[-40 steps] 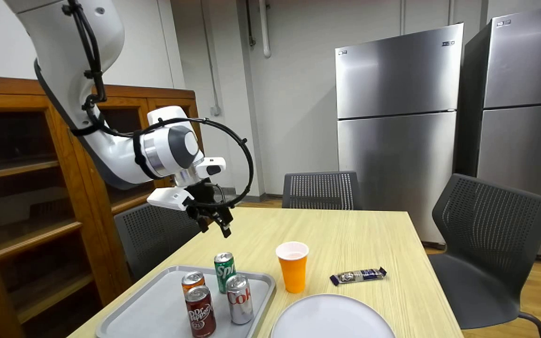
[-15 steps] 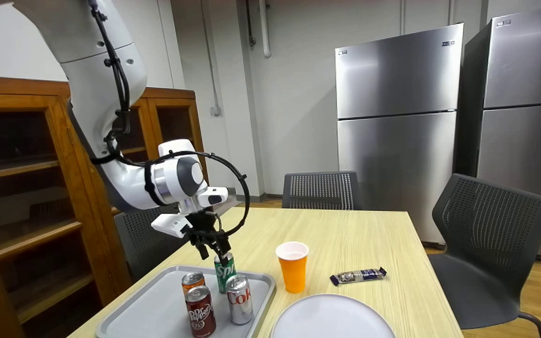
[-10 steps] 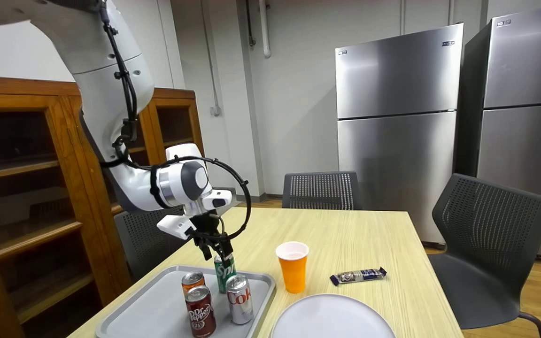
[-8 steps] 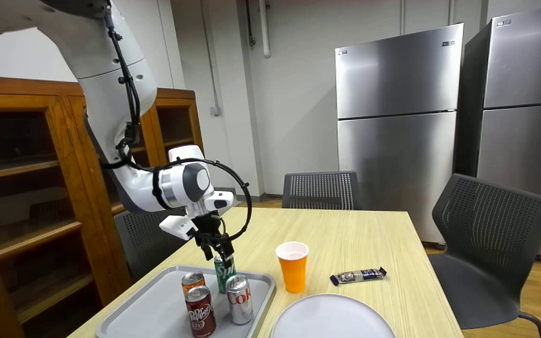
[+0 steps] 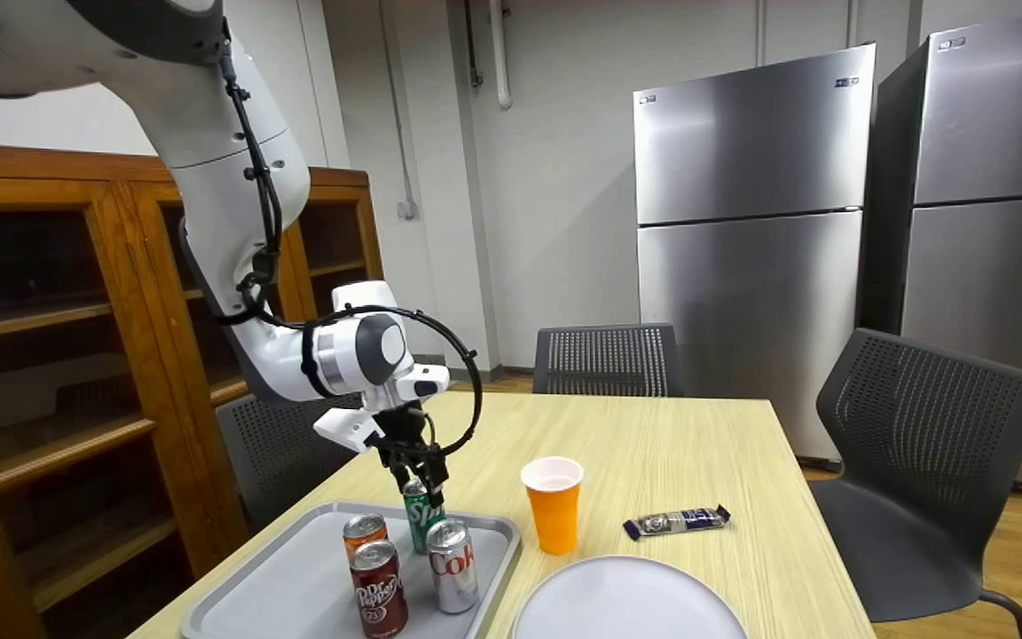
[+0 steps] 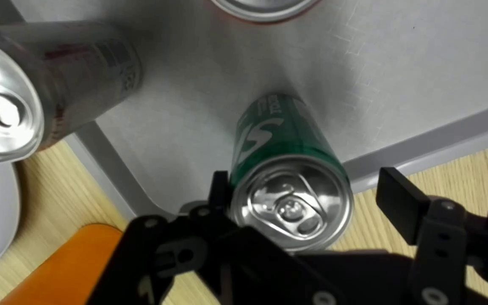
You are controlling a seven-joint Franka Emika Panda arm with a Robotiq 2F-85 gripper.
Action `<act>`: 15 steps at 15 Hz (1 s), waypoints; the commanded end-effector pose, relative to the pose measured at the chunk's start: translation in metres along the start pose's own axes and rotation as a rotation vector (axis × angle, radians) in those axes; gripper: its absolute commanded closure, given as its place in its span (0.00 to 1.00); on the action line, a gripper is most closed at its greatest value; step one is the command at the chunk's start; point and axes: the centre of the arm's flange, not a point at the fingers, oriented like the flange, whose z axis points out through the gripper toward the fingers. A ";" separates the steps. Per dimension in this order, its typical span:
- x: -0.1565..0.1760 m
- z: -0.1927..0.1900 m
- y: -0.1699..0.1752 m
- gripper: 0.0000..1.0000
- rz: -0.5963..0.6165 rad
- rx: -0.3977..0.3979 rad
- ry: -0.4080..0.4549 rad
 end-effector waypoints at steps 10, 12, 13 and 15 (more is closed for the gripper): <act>0.014 -0.027 0.005 0.62 -0.007 -0.028 0.027; 0.017 -0.036 0.012 0.62 0.005 -0.025 0.038; 0.018 -0.039 0.017 0.62 0.012 -0.023 0.045; 0.022 -0.049 0.027 0.62 0.026 -0.014 0.057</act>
